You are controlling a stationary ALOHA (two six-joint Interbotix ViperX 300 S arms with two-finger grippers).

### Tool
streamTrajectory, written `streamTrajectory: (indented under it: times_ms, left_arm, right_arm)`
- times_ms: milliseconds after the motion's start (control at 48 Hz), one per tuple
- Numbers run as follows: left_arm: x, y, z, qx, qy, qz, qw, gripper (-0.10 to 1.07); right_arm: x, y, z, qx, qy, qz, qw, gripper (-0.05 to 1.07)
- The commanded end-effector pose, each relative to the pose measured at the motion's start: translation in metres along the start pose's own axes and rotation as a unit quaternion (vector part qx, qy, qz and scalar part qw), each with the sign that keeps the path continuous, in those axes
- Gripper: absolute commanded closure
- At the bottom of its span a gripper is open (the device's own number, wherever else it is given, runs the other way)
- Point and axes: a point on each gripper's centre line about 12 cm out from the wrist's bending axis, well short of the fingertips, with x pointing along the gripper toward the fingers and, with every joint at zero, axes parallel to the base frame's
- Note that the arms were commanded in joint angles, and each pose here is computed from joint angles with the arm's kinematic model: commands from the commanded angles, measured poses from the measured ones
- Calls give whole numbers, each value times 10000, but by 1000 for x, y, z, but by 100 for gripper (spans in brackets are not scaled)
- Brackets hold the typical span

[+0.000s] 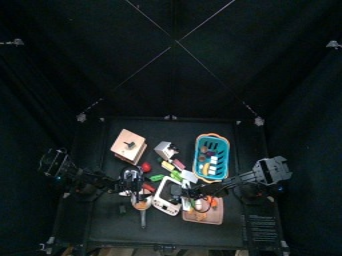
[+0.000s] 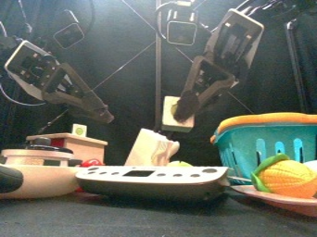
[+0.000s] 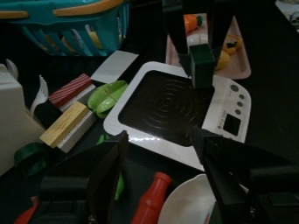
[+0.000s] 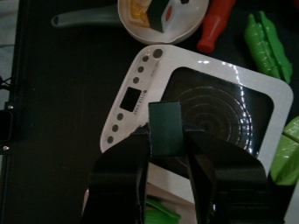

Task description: Place green sushi piece in basket

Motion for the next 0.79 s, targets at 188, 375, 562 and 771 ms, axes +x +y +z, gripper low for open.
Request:
streamTrajectory:
  times_ms: [188,375,562,771]
  left_arm:
    - [2,-1,8,-45,-133,18,9999,5]
    - [2,0,6,-61,-98,30,9999,5]
    - [5,-1,15,-110,-216,37,9997,5]
    - [12,3,32,-218,-444,159,9986,5]
  right_arm:
    - [-74,-48,30,585,-513,-577,9953,46]
    - [-119,-101,28,1454,-736,-1201,9793,46]
    - [-150,-146,-13,3055,-907,-1570,9348,46]
    - [-158,-166,-63,3869,-827,-1946,8975,46]
